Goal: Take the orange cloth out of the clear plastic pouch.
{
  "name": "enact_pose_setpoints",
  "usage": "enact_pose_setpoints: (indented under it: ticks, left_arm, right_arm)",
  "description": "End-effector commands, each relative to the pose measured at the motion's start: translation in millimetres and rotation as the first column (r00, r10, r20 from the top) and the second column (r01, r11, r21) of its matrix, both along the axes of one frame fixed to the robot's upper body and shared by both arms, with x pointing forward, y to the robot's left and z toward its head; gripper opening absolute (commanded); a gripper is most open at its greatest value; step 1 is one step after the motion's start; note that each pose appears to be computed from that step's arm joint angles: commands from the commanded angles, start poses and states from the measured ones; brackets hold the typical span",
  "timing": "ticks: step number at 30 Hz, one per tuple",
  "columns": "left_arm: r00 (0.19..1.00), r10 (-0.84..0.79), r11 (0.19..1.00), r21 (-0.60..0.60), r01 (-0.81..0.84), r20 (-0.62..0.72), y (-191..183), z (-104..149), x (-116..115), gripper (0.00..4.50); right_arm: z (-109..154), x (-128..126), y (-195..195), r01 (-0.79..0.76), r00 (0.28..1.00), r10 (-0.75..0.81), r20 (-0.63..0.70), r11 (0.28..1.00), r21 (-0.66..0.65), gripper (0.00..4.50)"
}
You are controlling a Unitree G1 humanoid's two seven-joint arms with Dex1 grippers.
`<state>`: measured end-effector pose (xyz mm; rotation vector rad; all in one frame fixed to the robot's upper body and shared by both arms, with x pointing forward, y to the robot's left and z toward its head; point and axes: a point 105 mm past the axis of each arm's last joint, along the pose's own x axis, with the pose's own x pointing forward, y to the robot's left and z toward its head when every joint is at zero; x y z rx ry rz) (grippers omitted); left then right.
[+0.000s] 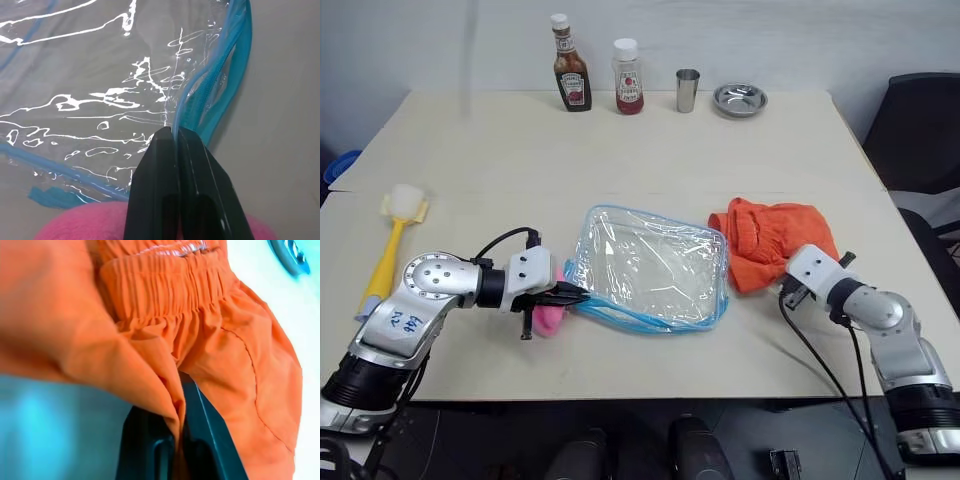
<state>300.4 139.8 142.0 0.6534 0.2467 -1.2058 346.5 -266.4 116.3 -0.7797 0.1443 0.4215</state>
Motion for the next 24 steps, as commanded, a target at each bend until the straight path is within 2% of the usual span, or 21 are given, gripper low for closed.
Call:
enact_pose_setpoints:
  ticks: [1, 5, 8, 12, 14, 17, 20, 24]
  left_arm:
    - [0.992, 0.123, 0.992, -0.037, -0.124, -0.008, 12.6, 3.5, 14.2, 0.46]
    - [0.982, 0.188, 0.979, -0.082, -0.189, -0.022, 19.1, 8.1, 20.2, 1.53]
    - [0.977, 0.211, 0.967, -0.139, -0.213, -0.029, 22.5, 16.2, 20.1, 2.39]
    - [0.973, 0.226, 0.917, -0.325, -0.231, -0.052, 32.0, 52.6, 14.8, 3.58]
    - [0.976, 0.207, 0.893, -0.393, -0.218, -0.072, 39.3, 70.9, 6.5, 3.59]
    - [0.976, 0.210, 0.885, -0.412, -0.218, -0.066, 66.2, 92.7, -9.2, 3.59]
    - [0.963, 0.262, 0.899, -0.349, -0.266, -0.059, 109.3, 100.3, -26.0, 3.59]
    - [0.929, 0.365, 0.897, -0.244, -0.368, -0.057, 156.0, 96.1, -33.2, 3.59]
  right_arm:
    - [19.0, -3.2, -3.1, 0.023, 0.999, -0.023, 0.042, 1.000, 0.004, 0.72]
    - [23.6, -14.6, -0.9, -0.016, 1.000, 0.016, 0.007, 1.000, 0.000, 2.09]
    - [31.5, -25.9, -1.9, -0.045, 0.998, 0.047, -0.034, 0.998, 0.047, 3.10]
    - [57.9, -50.1, -6.4, -0.112, 0.982, 0.140, -0.131, 0.973, 0.201, 4.47]
    - [73.0, -63.5, -8.8, -0.150, 0.965, 0.199, -0.170, 0.953, 0.264, 4.49]
    - [83.3, -84.4, -28.1, -0.118, 0.935, 0.214, -0.282, 0.939, 0.323, 4.49]
    - [83.8, -104.2, -63.1, -0.001, 0.908, 0.154, -0.389, 0.931, 0.366, 4.49]
    - [83.5, -114.2, -93.8, 0.106, 0.905, 0.073, -0.419, 0.915, 0.389, 4.49]
